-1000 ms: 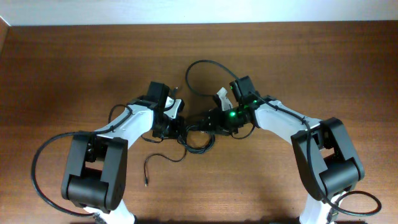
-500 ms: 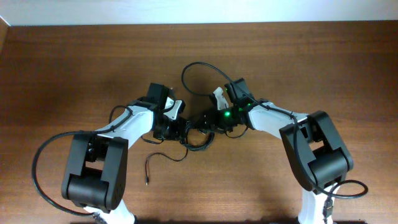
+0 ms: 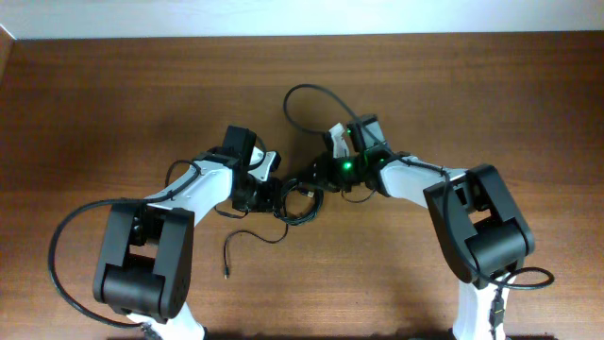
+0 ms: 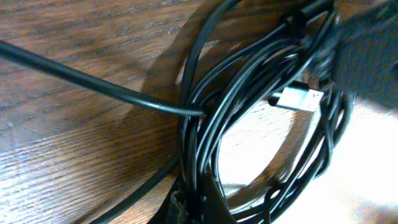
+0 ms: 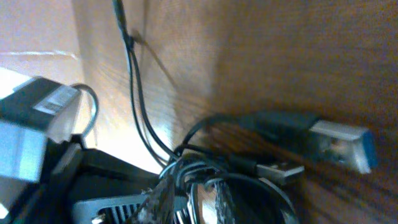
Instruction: Untangle cables
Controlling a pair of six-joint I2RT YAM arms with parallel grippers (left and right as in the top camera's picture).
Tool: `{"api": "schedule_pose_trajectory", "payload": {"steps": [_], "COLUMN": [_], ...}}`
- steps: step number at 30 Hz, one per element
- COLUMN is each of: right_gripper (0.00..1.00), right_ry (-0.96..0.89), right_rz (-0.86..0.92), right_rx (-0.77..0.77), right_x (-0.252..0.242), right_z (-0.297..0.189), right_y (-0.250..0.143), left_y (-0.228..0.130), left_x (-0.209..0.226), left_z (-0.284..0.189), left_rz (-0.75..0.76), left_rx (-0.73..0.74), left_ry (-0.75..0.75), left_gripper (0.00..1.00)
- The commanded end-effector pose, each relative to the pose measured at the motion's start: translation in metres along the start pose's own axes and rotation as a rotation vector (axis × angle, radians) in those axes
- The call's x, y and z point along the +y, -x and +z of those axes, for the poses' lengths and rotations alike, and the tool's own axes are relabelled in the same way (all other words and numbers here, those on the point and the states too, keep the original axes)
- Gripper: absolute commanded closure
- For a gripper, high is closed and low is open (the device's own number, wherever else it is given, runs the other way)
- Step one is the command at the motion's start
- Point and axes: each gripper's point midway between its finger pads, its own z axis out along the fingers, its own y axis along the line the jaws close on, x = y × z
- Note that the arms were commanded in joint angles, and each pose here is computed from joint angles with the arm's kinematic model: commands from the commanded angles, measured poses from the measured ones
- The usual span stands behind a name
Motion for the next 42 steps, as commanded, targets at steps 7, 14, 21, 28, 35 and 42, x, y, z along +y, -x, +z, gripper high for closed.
{"api": "schedule_pose_trajectory", "payload": {"steps": [7, 14, 21, 28, 35, 42], "right_gripper": [0.74, 0.71, 0.68, 0.69, 0.69, 0.69], "right_ry": [0.024, 0.071, -0.126, -0.115, -0.083, -0.112], "right_rz": [0.011, 0.102, 0.125, 0.057, 0.048, 0.062], "right_rx": [0.025, 0.136, 0.045, -0.038, -0.074, -0.084], "right_x": [0.004, 0.009, -0.038, -0.018, 0.004, -0.002], "right_z": [0.003, -0.028, -0.022, -0.002, 0.022, 0.022], "right_y": [-0.004, -0.025, -0.019, -0.005, -0.006, -0.005], "left_y": [-0.010, -0.010, -0.009, -0.009, -0.009, -0.008], "left_x": [0.000, 0.003, -0.018, -0.020, -0.015, -0.014], "left_z": [0.005, 0.005, 0.004, 0.004, 0.004, 0.005], "left_rz": [0.029, 0.000, -0.005, 0.003, 0.002, 0.004], "left_rx": [0.034, 0.032, 0.031, 0.032, 0.029, 0.027], "left_ry": [-0.005, 0.009, -0.109, -0.122, -0.095, -0.084], "left_gripper": [1.00, 1.00, 1.00, 1.00, 1.00, 1.00]}}
